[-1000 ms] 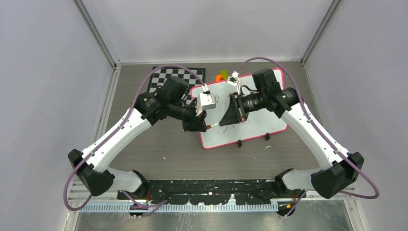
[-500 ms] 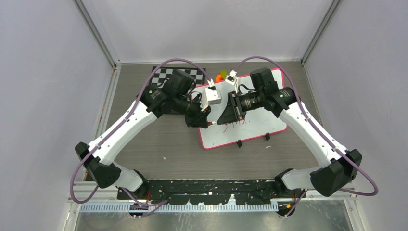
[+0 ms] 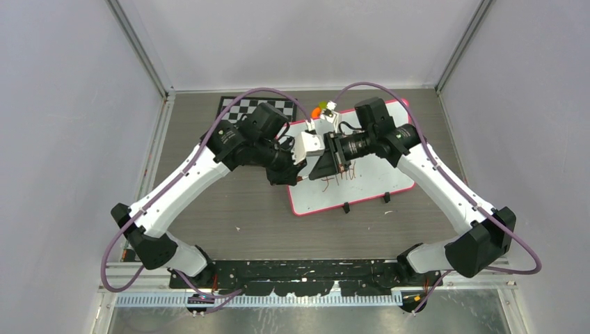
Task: Write a sentence on the whiteboard
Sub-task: Close the whiteboard marker at the center of the board.
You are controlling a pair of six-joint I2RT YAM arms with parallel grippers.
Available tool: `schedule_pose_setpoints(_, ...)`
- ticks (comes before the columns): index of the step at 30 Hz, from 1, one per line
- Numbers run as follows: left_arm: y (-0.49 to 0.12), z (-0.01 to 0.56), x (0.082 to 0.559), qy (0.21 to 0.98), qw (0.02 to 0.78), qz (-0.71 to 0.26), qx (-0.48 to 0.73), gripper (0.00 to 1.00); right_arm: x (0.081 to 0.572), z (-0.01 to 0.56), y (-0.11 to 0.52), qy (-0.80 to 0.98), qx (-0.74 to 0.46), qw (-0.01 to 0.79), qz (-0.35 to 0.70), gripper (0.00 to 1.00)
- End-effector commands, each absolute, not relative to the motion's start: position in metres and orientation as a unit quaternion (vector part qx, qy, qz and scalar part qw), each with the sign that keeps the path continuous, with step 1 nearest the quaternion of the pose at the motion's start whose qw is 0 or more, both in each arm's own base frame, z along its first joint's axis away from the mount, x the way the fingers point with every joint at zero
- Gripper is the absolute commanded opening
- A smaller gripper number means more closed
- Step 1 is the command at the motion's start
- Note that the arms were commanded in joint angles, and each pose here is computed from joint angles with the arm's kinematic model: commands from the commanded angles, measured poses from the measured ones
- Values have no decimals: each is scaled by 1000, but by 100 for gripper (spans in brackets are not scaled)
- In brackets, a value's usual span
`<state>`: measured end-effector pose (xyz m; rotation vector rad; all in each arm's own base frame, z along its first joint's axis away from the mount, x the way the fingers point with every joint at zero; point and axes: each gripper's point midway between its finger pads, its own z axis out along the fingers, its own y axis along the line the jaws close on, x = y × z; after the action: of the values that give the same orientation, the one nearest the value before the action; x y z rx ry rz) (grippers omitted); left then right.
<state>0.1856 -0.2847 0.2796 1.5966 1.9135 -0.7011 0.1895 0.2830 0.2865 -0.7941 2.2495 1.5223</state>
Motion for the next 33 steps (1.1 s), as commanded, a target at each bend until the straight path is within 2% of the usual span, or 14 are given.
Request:
schedule_pose_setpoints(1,-322,351,208,625,414,-279,600,10,184,295,291,777,-291,145,539,0)
schedule_pose_setpoints(4,-300,344,216,657,395,-286,574,24,202,310,277,778,-282,175,534,0)
schedule_pose_setpoints(8,-266,353,227,693,369,-366,500,42,227,332,257,769,-258,216,544,0)
schedule_pose_setpoints(12,-251,375,233,692,357,-472,413,60,236,351,255,753,-264,253,547,0)
schedule_pose_setpoints(14,-254,385,232,682,320,-549,362,66,237,361,258,739,-268,261,560,0)
schedule_pose_setpoints(15,-256,389,230,677,294,-582,341,73,237,366,260,733,-272,263,566,0)
schedule_pose_setpoints(17,-261,393,226,670,251,-627,308,78,236,373,264,726,-281,265,569,0)
schedule_pose_setpoints(22,-266,397,227,648,264,-661,269,77,229,382,273,714,-304,281,564,0)
schedule_pose_setpoints(29,-274,387,215,650,231,-675,261,60,222,386,282,707,-319,284,564,0)
schedule_pose_setpoints(33,-280,387,201,639,214,-686,275,53,221,386,281,706,-321,285,563,0)
